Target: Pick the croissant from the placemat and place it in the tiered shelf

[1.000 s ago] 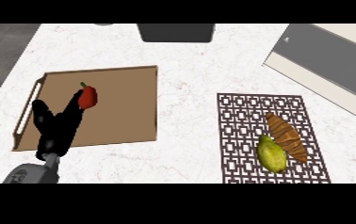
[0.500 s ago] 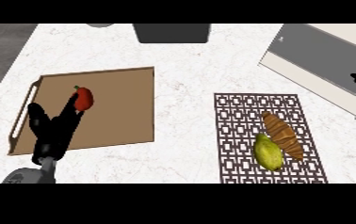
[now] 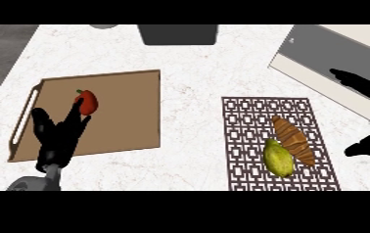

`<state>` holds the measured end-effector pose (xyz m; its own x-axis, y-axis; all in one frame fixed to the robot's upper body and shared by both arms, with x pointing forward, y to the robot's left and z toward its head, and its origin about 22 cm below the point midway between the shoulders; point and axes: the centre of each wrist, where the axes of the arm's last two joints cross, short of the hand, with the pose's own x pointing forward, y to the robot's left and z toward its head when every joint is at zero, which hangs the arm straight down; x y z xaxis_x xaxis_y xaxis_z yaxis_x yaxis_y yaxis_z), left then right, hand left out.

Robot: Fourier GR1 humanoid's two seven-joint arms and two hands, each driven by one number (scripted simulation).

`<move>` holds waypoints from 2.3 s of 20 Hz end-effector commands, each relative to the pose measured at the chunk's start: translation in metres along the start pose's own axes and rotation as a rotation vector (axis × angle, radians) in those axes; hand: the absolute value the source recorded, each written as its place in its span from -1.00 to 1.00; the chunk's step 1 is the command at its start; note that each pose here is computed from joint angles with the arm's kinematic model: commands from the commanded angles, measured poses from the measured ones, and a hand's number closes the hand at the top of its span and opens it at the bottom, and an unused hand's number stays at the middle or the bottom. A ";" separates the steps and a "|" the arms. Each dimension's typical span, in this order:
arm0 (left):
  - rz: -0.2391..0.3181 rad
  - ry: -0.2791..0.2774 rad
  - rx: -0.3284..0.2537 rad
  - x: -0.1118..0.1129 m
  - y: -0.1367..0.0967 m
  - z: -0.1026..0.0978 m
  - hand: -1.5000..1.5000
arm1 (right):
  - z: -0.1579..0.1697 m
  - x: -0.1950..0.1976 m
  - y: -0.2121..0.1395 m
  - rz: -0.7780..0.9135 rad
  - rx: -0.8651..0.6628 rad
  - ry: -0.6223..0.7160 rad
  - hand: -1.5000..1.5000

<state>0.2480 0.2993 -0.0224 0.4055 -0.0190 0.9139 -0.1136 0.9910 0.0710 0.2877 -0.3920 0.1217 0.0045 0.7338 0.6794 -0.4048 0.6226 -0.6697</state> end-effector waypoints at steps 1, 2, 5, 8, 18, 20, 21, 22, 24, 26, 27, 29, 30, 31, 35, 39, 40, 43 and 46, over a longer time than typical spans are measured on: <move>0.011 0.040 -0.022 0.005 -0.009 -0.006 0.00 | -0.006 -0.003 0.026 0.056 0.023 0.076 -1.00; 0.008 0.057 -0.012 -0.020 0.018 0.006 0.00 | 0.005 0.017 0.031 0.064 0.026 0.092 -1.00; 0.008 0.030 -0.025 -0.023 -0.002 0.000 0.00 | -0.002 0.025 0.042 0.114 0.068 0.110 -1.00; 0.010 0.037 -0.042 -0.007 -0.019 -0.007 0.00 | -0.006 0.007 0.055 0.146 0.095 0.123 -1.00; 0.007 0.024 -0.031 -0.008 -0.006 -0.008 0.00 | -0.003 0.004 0.080 0.225 0.028 0.223 -1.00; 0.022 0.051 -0.027 -0.015 -0.002 0.001 0.00 | -0.009 0.020 0.084 0.215 0.011 0.224 -1.00; 0.010 0.033 -0.021 -0.009 -0.005 -0.014 0.00 | -0.013 0.007 0.101 0.216 0.031 0.226 -1.00; 0.014 0.049 -0.030 -0.016 -0.013 0.003 0.00 | 0.003 0.012 0.087 0.209 0.013 0.224 -1.00; 0.003 0.045 -0.027 -0.008 -0.015 0.002 0.00 | -0.005 0.026 0.077 0.201 0.016 0.229 -1.00; 0.003 0.058 -0.046 -0.008 -0.001 0.003 0.00 | -0.016 0.017 0.106 0.225 0.012 0.233 -1.00; 0.010 0.022 -0.042 -0.007 -0.006 -0.004 0.00 | -0.019 0.002 0.109 0.226 0.031 0.244 -1.00; 0.018 0.038 -0.036 -0.009 -0.027 0.001 0.00 | -0.016 0.012 0.119 0.244 0.006 0.256 -1.00; 0.009 0.033 -0.040 -0.002 -0.004 -0.001 0.00 | -0.034 -0.004 0.123 0.259 0.012 0.267 -1.00; 0.006 0.029 -0.046 -0.023 0.009 0.006 0.00 | -0.026 0.003 0.118 0.268 -0.002 0.271 -1.00; 0.015 0.037 -0.042 0.011 -0.009 -0.011 0.00 | -0.041 -0.011 0.124 0.286 -0.026 0.285 -1.00; 0.007 0.032 -0.048 -0.014 0.000 -0.002 0.00 | -0.037 -0.013 0.121 0.314 -0.043 0.283 -1.00; 0.001 0.038 -0.048 0.001 0.004 0.000 0.00 | -0.046 -0.019 0.117 0.297 -0.046 0.278 -1.00; -0.003 0.028 -0.043 -0.002 -0.014 0.005 0.00 | -0.053 -0.026 0.112 0.264 -0.036 0.260 -1.00; 0.003 0.047 -0.045 0.007 -0.009 0.000 0.00 | -0.068 -0.034 0.150 0.260 -0.048 0.244 -1.00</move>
<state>0.2532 0.2922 -0.0188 0.4170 -0.0143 0.9088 -0.0821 0.9952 0.0534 0.2867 -0.3108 0.0012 0.1355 0.9121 0.3868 -0.3789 0.4085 -0.8304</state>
